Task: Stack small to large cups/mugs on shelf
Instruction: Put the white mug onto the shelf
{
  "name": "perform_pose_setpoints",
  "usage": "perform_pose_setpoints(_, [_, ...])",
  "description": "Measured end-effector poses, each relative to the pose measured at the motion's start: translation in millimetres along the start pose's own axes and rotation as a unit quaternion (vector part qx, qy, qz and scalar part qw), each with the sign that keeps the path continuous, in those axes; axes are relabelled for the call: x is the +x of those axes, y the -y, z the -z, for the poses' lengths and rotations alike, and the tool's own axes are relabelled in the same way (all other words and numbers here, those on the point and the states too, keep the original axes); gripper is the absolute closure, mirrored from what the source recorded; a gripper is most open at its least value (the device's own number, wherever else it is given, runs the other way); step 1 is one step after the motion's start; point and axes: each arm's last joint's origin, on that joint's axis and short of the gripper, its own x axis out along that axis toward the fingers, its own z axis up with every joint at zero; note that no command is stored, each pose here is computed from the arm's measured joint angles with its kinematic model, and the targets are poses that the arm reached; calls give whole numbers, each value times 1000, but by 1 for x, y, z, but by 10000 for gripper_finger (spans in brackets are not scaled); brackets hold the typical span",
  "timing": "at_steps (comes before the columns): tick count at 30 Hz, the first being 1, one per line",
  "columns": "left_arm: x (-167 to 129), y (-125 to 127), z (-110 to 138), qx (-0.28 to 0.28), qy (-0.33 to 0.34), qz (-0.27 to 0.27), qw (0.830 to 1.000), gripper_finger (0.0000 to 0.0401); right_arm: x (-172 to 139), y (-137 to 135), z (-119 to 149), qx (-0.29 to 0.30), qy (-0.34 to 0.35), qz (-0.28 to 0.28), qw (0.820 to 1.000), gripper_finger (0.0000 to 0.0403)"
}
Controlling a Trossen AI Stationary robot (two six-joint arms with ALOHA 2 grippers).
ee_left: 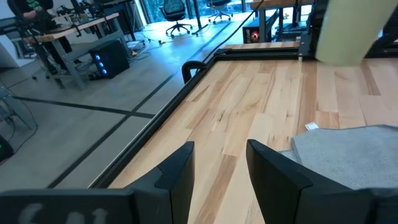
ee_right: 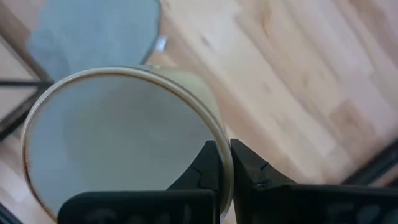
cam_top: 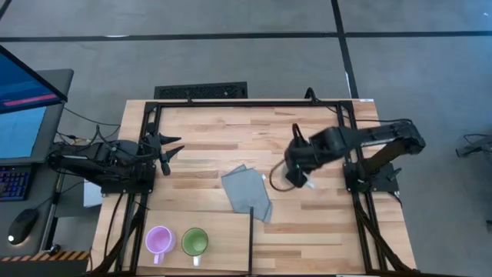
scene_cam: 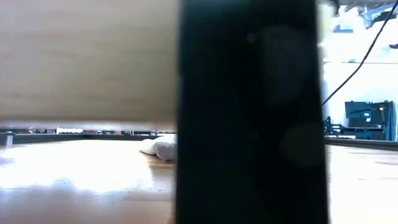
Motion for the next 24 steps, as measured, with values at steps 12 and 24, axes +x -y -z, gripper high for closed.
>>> perform_pose_setpoints(12, [0,0,0,-4,0,0,1000,263,9,40,-51,-17,54,-9,998,376])
perform_pose_setpoints(24, [0,0,0,-3,-2,0,1000,263,40,37,-91,-71,92,-39,993,376])
